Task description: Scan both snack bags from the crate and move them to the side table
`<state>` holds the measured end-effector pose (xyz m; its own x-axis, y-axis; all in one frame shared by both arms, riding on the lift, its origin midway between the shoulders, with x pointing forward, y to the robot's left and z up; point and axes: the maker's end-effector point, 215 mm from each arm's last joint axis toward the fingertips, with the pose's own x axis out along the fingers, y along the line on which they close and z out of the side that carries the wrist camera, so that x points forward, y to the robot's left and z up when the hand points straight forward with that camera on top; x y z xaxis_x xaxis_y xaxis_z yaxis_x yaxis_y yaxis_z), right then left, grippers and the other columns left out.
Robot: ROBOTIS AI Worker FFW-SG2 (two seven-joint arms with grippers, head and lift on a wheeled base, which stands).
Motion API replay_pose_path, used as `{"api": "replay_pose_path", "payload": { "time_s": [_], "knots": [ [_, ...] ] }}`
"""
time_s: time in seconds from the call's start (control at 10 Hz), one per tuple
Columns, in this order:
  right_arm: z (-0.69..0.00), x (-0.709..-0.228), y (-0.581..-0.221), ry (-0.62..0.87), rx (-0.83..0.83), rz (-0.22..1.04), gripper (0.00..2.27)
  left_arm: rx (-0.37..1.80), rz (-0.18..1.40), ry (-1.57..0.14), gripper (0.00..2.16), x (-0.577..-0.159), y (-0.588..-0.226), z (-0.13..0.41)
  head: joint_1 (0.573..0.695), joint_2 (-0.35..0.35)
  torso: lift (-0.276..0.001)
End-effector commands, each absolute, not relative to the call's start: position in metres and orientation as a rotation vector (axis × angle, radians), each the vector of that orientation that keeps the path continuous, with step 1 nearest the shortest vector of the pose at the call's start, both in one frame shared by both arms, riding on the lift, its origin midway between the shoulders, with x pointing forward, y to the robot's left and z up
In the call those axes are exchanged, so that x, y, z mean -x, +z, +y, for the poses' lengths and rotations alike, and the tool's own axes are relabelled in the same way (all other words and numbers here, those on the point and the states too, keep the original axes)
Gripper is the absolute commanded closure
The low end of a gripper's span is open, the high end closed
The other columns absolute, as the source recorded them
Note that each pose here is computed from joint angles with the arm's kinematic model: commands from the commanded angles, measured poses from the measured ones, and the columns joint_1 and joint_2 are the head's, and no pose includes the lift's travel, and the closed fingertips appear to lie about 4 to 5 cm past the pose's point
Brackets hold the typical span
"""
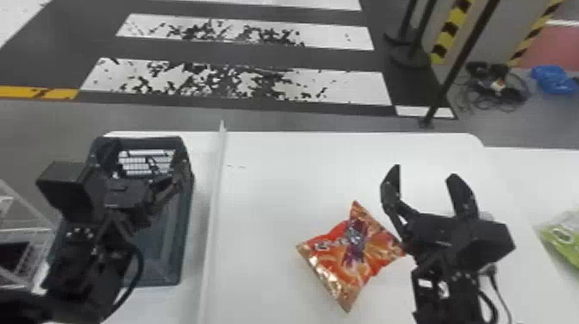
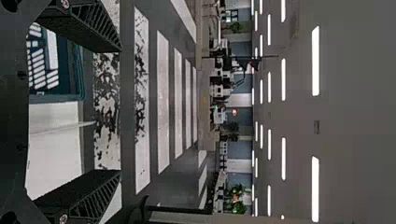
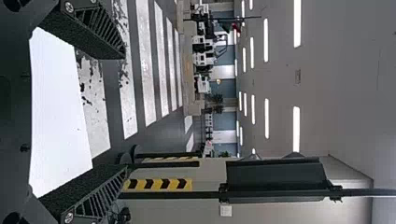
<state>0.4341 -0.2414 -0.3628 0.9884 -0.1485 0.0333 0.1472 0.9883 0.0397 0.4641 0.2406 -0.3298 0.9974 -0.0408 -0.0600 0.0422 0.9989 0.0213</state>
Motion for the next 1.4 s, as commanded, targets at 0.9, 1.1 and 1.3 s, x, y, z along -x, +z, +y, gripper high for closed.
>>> {"api": "replay_pose_path", "payload": {
  "time_s": [0.9,1.1,1.3],
  "knots": [
    [-0.124,-0.330,-0.521,0.181,0.421,0.587,0.09,-0.018,0.070,0.043,0.07,-0.438,-0.337,0.334,0.695,0.275,-0.029],
    [-0.122,-0.309,-0.538,0.185,0.537,0.689,0.09,-0.014,0.071,0.040,0.07,-0.439,-0.338,0.334,0.695,0.302,-0.029],
    [-0.117,-0.294,-0.536,0.194,0.580,0.747,0.10,-0.014,0.076,0.035,0.07,-0.438,-0.340,0.334,0.695,0.316,-0.029]
  ]
}}
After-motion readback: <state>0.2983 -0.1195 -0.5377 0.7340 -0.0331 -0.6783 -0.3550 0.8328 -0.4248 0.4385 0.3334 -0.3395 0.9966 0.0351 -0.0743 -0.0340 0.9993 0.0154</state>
